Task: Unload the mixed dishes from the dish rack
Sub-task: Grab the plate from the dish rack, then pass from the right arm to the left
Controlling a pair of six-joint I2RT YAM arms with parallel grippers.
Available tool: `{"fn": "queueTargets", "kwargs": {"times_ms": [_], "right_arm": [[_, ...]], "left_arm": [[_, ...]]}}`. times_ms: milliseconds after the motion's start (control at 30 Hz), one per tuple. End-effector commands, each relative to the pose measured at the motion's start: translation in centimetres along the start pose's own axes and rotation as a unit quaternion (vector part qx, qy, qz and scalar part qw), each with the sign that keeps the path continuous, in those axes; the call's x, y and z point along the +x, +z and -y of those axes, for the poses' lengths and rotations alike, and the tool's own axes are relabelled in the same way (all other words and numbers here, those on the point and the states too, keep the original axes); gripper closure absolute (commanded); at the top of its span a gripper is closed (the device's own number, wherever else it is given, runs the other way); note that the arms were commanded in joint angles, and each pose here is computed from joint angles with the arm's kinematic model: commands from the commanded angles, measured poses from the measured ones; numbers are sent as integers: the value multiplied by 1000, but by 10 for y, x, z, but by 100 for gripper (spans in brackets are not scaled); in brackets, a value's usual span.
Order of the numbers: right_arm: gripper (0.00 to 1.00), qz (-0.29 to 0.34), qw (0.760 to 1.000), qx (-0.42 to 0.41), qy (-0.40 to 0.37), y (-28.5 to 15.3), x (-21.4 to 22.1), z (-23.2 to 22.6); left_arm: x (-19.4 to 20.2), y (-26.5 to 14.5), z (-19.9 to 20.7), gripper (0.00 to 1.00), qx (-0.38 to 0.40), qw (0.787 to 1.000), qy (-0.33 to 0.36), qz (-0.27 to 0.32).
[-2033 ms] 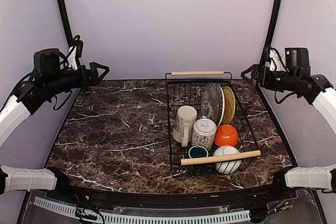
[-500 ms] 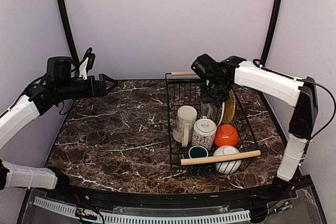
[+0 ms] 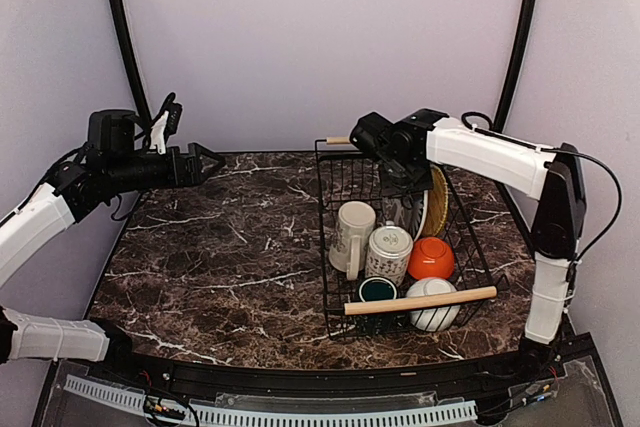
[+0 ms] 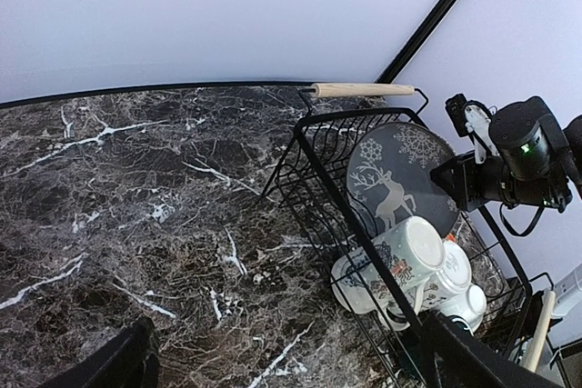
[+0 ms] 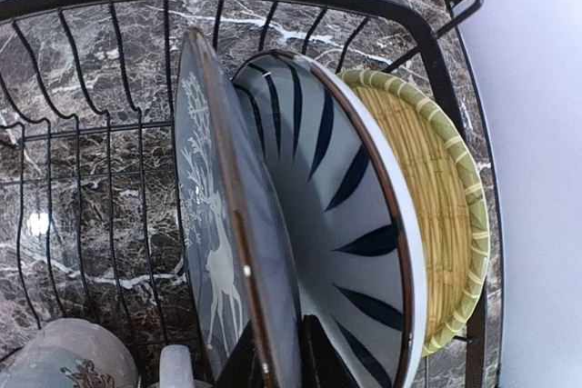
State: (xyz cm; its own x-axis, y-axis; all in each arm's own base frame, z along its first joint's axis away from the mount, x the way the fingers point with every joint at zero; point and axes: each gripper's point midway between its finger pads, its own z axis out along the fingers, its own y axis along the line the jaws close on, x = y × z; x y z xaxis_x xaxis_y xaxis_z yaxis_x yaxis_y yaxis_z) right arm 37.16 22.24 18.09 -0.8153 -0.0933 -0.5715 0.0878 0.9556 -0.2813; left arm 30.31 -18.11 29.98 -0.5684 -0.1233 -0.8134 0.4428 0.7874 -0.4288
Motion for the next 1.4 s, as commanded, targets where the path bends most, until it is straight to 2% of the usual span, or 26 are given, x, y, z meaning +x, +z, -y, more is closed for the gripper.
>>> {"fn": "queueTargets", "kwargs": {"times_ms": [0,33,333,667,1167,1367], "right_arm": [[96,15,1000,18,-13,-6,-5,-7],[100,15,1000,24,-14,-7,-5,-7],[100,47,995,78,-29,-31,-18,11],[100,93,993,58,-34,-64,-47,23],[100,157,987,-39,-7,-127,-74,49],[100,180,969,-171,11,-150,-88,43]], "left_arm": [[7,-5,2,1,3,1000,-6,-5],[6,-6,2,1,2,1000,-7,-4],[9,-8,-3,1,-10,1000,-19,-3],[14,-7,-7,1,-16,999,-35,-4],[13,7,-2,1,6,998,-54,-15],[10,14,13,1,55,995,-78,-19]]}}
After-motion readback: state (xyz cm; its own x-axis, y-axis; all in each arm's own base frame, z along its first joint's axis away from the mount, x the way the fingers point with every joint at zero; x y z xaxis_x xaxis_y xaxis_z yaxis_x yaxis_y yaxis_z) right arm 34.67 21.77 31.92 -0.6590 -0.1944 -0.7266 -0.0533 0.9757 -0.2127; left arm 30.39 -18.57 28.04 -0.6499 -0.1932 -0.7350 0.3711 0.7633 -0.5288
